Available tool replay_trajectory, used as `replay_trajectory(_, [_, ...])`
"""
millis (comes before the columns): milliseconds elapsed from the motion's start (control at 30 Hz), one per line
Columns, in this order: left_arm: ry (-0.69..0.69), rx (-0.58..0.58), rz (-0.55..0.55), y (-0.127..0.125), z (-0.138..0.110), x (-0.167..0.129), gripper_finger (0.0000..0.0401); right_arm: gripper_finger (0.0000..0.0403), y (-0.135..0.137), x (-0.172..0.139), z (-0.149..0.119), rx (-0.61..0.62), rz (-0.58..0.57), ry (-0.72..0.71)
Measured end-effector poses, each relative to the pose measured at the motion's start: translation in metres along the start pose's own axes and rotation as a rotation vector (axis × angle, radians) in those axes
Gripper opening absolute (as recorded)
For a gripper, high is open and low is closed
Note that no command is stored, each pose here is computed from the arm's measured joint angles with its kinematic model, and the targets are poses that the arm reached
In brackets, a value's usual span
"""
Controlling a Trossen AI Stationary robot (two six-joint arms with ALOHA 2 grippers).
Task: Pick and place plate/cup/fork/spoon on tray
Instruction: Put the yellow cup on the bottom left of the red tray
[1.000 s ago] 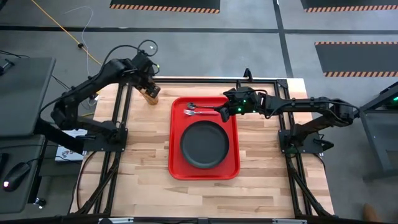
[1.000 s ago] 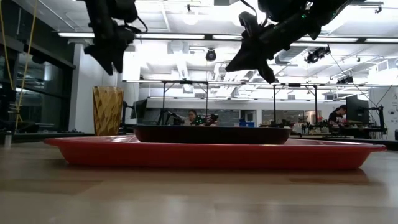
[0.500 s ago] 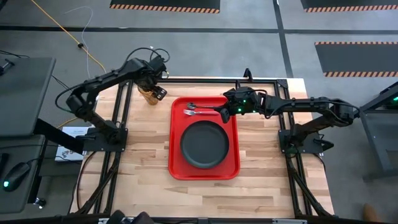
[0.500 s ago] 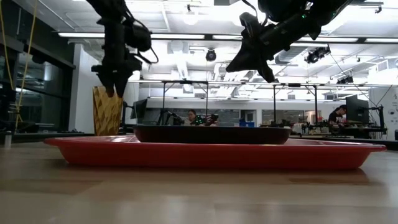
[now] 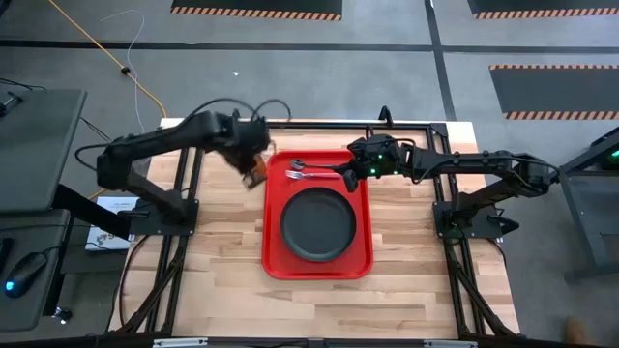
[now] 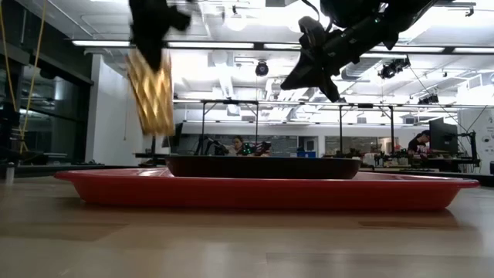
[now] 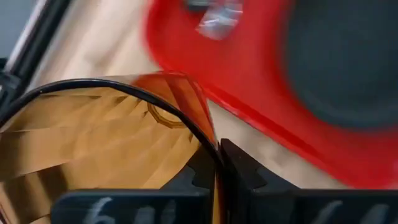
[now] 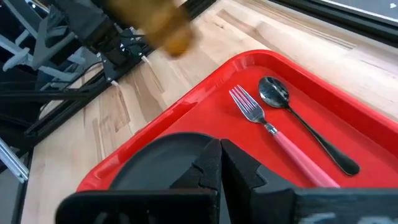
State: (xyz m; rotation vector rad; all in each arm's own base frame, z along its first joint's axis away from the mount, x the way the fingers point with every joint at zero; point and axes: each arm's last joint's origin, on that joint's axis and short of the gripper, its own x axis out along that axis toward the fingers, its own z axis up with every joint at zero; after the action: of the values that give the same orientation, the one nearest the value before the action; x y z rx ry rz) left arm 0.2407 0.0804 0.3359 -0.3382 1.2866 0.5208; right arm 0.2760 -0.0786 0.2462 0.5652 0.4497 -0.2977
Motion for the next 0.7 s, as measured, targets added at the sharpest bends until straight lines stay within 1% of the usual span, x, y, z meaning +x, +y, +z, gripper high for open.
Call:
replay_trajectory(67, [0.002, 0.036, -0.039, -0.026, -0.012, -0.031, 0.0004, 0.0, -0.001, 0.0, 0.0, -0.008, -0.004, 0.006])
replay_trajectory(133, [0.004, 0.071, -0.121, -0.053, -0.025, -0.056, 0.0004, 0.0, -0.003, 0.0, 0.0, -0.008, -0.011, 0.009])
replay_trajectory(200, [0.005, 0.103, -0.217, -0.082, -0.034, -0.071, 0.0003, 0.0, -0.005, -0.001, 0.001, -0.005, -0.018, 0.008])
replay_trajectory(233, [0.014, 0.12, -0.266, -0.097, -0.038, -0.075, 0.0003, 0.0, -0.006, -0.001, 0.001, -0.004, -0.022, 0.008])
replay_trajectory(267, [0.03, 0.145, -0.291, -0.114, -0.04, -0.075, 0.0003, 0.0, -0.008, -0.001, 0.002, -0.005, -0.026, 0.006])
replay_trajectory(333, [0.068, 0.219, -0.288, -0.148, -0.042, -0.063, 0.0003, 0.0, -0.011, -0.001, 0.004, -0.01, -0.036, 0.0])
replay_trajectory(367, [0.09, 0.251, -0.268, -0.161, -0.043, -0.055, 0.0002, 0.0, -0.012, -0.001, 0.004, -0.01, -0.04, -0.002])
replay_trajectory(467, [0.145, 0.37, -0.203, -0.193, -0.043, -0.027, 0.0002, 0.0, -0.017, -0.002, 0.007, 0.0, -0.055, -0.012])
replay_trajectory(567, [0.182, 0.459, -0.174, -0.219, -0.044, 0.0, 0.0002, 0.0, -0.022, -0.003, 0.009, 0.01, -0.07, -0.02])
replay_trajectory(633, [0.177, 0.477, -0.184, -0.231, -0.045, 0.01, 0.0001, 0.0, -0.024, -0.004, 0.01, 0.014, -0.077, -0.024])
replay_trajectory(700, [0.166, 0.475, -0.197, -0.236, -0.045, 0.014, 0.0001, 0.0, -0.026, -0.004, 0.011, 0.018, -0.083, -0.027])
